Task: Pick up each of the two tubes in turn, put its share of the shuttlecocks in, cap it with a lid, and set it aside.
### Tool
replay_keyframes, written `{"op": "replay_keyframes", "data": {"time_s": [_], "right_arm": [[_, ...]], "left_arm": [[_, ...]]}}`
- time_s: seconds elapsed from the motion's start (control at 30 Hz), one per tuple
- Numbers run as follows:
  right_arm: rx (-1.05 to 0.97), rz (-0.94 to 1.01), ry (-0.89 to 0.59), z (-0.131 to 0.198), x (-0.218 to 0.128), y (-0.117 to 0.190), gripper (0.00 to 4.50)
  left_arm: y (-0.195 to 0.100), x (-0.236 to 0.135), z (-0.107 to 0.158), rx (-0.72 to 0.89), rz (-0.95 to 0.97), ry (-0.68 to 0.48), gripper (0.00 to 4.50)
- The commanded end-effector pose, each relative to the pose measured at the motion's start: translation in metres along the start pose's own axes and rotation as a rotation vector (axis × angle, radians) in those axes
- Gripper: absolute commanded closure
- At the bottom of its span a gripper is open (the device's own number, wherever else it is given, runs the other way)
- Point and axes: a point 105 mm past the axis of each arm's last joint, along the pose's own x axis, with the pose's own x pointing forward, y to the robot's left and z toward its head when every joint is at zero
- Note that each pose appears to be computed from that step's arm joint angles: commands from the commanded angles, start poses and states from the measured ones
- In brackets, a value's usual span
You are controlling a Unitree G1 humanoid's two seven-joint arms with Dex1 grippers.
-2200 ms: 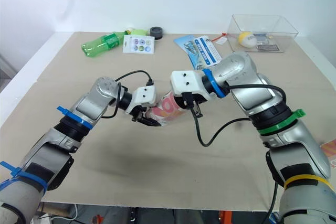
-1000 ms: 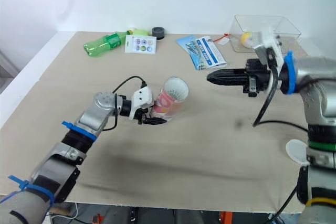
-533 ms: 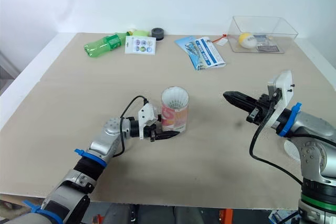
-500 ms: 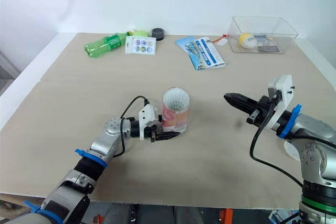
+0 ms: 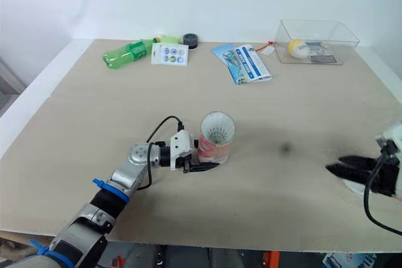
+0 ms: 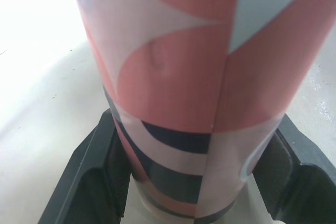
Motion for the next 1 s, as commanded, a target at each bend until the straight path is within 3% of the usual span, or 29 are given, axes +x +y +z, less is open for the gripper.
{"op": "replay_keyframes", "data": {"time_s": [0.03, 0.4, 0.57, 0.9, 1.0], "right_arm": [[-0.064, -0.022, 0.056, 0.009, -0.005, -0.006, 0.09], [-0.019, -0.052, 0.186, -0.007, 0.011, -0.018, 0.09], [0.002, -0.074, 0.214, -0.010, 0.010, -0.024, 0.09], [-0.032, -0.064, 0.307, -0.022, 0.014, -0.021, 0.09], [-0.050, -0.080, 0.321, -0.023, 0.018, -0.023, 0.97]], "left_arm": [[-0.007, 0.007, 0.003, 0.005, -0.025, -0.004, 1.82], [-0.012, 0.009, 0.008, -0.047, -0.014, -0.052, 1.82], [-0.019, 0.008, -0.005, -0.080, -0.031, -0.015, 1.82], [-0.015, 0.008, -0.005, -0.068, -0.021, -0.006, 1.82], [-0.016, 0.008, -0.004, -0.070, -0.023, -0.009, 1.82]]}}
